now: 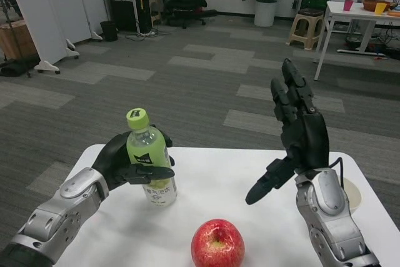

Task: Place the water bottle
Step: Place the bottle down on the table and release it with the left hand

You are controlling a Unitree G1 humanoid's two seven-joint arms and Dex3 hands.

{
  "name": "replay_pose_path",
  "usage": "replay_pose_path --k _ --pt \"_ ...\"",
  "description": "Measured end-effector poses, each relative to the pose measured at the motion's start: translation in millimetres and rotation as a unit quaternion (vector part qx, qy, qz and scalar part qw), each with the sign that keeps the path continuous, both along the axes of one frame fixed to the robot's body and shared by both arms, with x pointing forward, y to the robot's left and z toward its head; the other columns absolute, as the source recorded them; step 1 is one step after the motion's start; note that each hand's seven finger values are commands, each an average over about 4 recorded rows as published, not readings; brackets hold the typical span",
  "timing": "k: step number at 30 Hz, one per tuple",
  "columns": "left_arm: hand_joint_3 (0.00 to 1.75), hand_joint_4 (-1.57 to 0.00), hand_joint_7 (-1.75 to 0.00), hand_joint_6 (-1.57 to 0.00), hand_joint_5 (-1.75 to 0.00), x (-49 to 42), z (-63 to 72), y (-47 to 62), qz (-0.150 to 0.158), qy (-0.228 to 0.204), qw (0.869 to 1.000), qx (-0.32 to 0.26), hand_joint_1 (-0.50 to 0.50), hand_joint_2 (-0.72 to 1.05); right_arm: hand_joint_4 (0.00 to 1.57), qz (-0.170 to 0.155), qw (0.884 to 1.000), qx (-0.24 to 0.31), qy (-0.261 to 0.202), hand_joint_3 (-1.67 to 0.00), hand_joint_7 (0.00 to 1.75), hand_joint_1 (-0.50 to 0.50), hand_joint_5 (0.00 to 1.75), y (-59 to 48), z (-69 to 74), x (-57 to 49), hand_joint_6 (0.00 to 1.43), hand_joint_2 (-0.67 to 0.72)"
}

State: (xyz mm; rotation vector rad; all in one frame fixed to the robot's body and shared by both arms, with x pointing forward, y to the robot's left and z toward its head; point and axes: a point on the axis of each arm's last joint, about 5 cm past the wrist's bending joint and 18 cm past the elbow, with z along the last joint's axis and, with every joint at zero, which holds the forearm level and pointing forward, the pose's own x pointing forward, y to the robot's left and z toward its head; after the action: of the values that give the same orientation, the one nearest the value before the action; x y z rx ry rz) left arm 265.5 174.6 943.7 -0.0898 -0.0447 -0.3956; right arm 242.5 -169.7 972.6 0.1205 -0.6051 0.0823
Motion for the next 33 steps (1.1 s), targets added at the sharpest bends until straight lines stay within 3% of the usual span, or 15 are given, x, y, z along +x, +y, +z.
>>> replay_pose_path --k 7,11,14,20,23,27,28,33 --pt "0.0 -1.44 -1.47 -1.27 -1.75 3.7 -3.9 -2.2 -0.003 -0.009 1.0 0.009 -0.1 0.78 0.0 0.003 1.0 -0.002 0.004 0.0 0.0 -0.46 0.0 1.2 -1.6 0.3 0.0 0.66" --pt "0.0 -1.31 -1.4 -1.19 -1.75 4.1 -3.7 -3.6 -0.008 -0.015 1.0 0.024 -0.1 0.87 0.0 0.003 1.0 -0.002 0.006 0.0 0.0 -0.46 0.0 1.4 -2.1 0.4 0.0 0.66" --pt "0.0 -1.12 -1.27 -1.09 -1.75 4.5 -3.5 -3.8 -0.011 -0.016 0.999 0.026 -0.12 0.89 0.0 0.003 1.0 -0.002 0.006 0.0 0.0 -0.46 0.0 1.3 -2.2 0.5 0.0 0.66" --pt "0.0 -0.49 -0.91 -0.79 -1.75 5.0 -4.1 -3.7 -0.015 -0.015 0.999 0.026 -0.37 0.96 0.0 0.003 1.0 -0.002 0.007 0.0 0.0 -0.46 0.0 1.3 -2.5 0.8 0.0 0.66" --pt "0.0 -0.2 -0.73 -0.63 -1.41 5.1 -5.2 -3.4 -0.018 -0.012 0.999 0.024 -0.42 0.89 0.0 0.003 1.0 -0.002 0.008 0.0 0.0 -0.46 0.0 1.4 -2.7 1.0 0.0 0.66" --pt "0.07 0.0 -0.45 -0.36 -0.41 5.0 -8.6 -3.0 -0.022 0.002 1.0 0.009 -0.49 0.8 0.0 0.005 1.0 -0.003 0.009 0.0 0.0 -0.46 0.0 2.3 -3.1 1.4 0.0 0.66" --pt "0.09 0.0 -0.38 -0.3 -0.26 4.6 -10.1 -3.2 -0.024 0.008 1.0 0.005 -0.5 0.76 0.0 0.005 1.0 -0.003 0.01 0.0 0.0 -0.46 0.0 2.4 -3.2 1.5 0.0 0.66" --pt "0.02 0.0 -0.26 -0.12 -0.03 2.2 -18.8 -2.3 -0.024 0.035 0.999 -0.009 -0.5 0.54 0.0 0.006 1.0 -0.003 0.01 0.0 0.0 -0.46 0.0 2.6 -3.5 1.8 0.0 0.66"
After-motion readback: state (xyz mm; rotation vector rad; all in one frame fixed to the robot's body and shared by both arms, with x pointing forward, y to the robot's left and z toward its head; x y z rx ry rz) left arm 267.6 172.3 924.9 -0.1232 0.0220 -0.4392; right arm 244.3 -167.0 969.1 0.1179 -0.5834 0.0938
